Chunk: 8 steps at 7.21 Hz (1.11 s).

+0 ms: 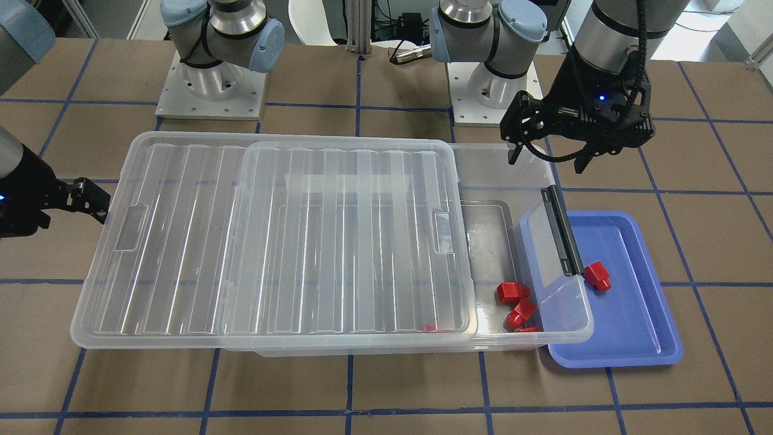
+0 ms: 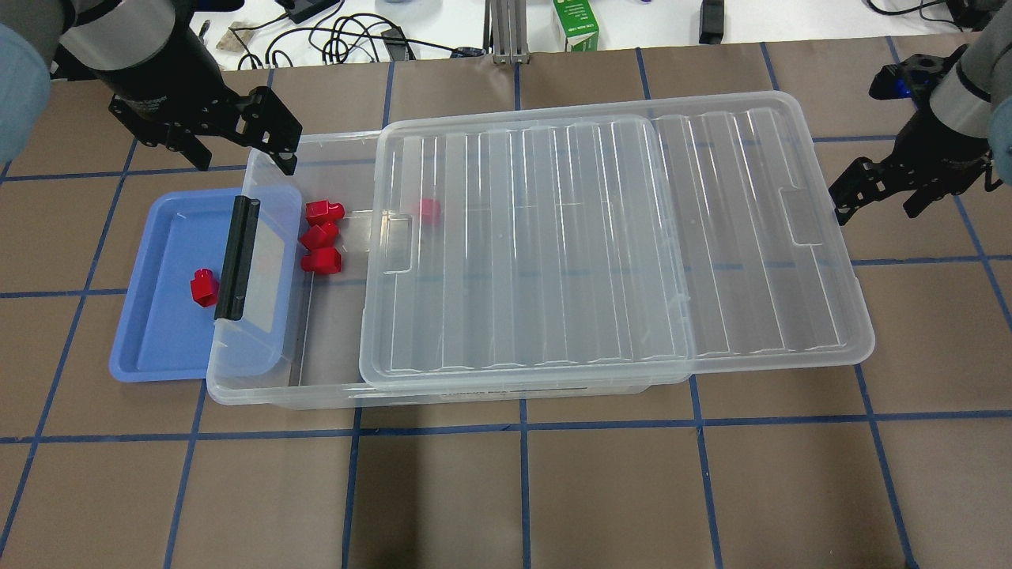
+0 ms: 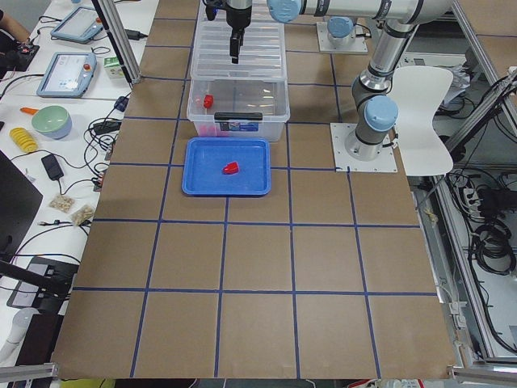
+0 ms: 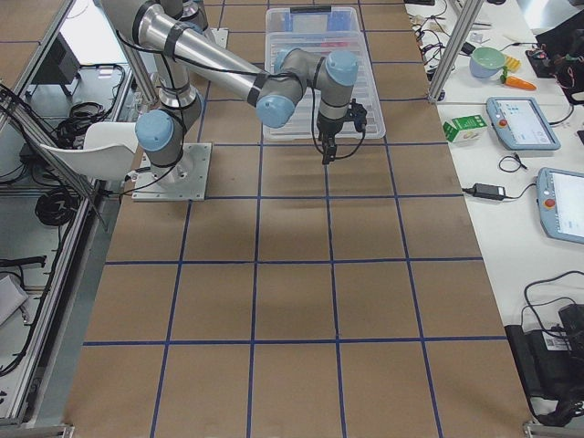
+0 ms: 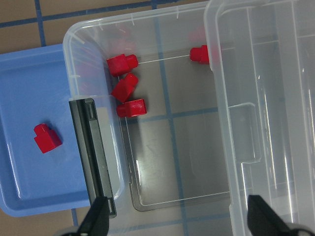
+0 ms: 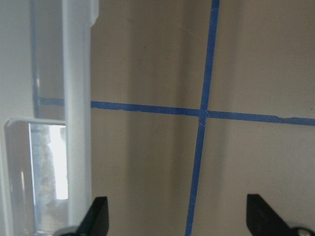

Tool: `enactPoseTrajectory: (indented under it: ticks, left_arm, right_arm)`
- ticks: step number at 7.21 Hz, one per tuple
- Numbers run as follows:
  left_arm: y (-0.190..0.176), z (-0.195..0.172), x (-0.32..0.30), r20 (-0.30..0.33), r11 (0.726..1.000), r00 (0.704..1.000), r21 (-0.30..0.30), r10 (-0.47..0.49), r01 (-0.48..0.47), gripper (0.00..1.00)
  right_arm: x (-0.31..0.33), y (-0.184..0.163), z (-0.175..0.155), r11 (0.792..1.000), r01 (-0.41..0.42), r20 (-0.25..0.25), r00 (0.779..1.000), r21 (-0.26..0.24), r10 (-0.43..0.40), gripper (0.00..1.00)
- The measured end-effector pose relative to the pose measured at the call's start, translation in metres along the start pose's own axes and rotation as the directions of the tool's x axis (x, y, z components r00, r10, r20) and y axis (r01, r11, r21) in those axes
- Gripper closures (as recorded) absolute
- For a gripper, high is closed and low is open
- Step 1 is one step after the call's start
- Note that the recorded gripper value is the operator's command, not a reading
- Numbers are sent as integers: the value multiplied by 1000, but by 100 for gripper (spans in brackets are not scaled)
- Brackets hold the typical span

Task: Place red block in blue tray from box

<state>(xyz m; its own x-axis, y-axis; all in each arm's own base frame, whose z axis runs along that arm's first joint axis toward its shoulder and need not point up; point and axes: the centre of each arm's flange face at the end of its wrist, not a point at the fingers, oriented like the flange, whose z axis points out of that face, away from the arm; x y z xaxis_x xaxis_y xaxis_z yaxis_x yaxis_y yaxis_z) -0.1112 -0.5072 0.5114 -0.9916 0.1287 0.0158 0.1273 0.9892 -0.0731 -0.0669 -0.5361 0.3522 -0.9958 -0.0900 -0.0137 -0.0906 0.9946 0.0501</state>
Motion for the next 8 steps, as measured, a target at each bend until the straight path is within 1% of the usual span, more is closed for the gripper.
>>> enactPoseTrajectory:
  ticks: [4,7,8]
  left_arm:
    - [0,0,0,0,1000,1000,1,0,0,0]
    - [-1,0,0,1,1000,1000,1,0,0,0]
    - [0,1,0,1,1000,1000,0,1,-1,0]
  right_arm:
    - [-54,-12,4,998,-62,27,998,4,61,0]
    - [-101,-17,7,995,-100,26,995,-3,100,0]
    - [-115,-18,10,995,-102,25,994,-8,102,0]
